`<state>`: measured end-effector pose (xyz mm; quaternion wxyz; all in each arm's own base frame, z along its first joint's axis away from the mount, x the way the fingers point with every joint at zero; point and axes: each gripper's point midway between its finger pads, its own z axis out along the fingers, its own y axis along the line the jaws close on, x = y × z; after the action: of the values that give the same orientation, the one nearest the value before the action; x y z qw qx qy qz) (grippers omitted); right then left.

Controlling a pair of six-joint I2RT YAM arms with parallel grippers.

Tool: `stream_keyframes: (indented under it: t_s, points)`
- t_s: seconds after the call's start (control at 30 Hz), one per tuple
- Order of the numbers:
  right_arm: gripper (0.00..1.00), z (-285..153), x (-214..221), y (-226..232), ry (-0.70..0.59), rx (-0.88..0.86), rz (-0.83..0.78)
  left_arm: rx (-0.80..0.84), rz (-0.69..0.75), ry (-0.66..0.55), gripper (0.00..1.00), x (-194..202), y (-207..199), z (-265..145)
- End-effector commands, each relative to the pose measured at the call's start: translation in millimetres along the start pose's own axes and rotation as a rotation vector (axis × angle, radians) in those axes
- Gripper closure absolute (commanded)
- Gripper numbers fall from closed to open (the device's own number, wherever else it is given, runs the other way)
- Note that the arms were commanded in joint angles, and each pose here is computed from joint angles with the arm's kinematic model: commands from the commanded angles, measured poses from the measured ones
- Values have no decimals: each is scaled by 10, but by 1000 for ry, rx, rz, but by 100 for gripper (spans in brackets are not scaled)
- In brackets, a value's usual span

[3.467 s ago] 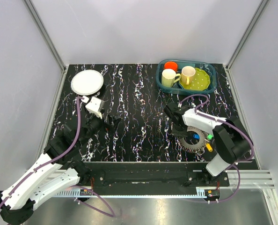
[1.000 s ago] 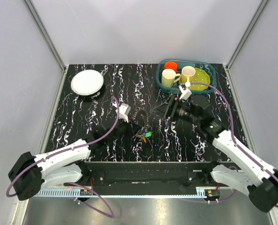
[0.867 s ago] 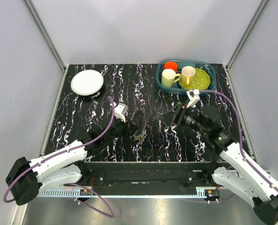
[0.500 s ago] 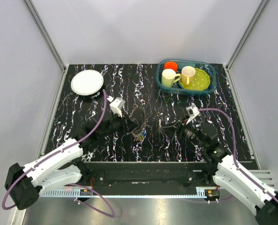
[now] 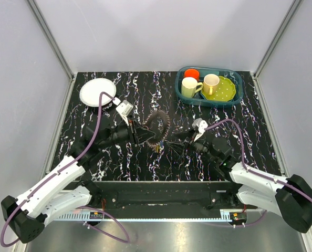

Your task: Remove the keys from the keyring

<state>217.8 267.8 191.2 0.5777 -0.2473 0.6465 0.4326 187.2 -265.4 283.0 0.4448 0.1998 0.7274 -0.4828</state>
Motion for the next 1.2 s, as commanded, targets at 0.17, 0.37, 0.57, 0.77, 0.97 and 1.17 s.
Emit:
stream_keyframes:
  t_s: [0.17,0.37,0.57,0.77,0.97,1.17]
  points:
    - [36,102,-346,173,-174,-68,-271,247,125,-134,100,-646,-709,-232]
    - [36,173,-373,294,-190,-99,-331,268,116,-156,100,-741,-785,-245]
    - [37,218,-309,344,-198,-90,-347,260,111,-160,100,-758,-776,-238]
    - [40,221,-363,217,-233,18,-395,254,105,-157,100,-745,-763,-240]
    - [42,185,-409,80,-252,103,-415,236,106,-161,100,-751,-737,-244]
    - [43,236,-372,178,-244,42,-414,236,103,-163,100,-751,-739,-250]
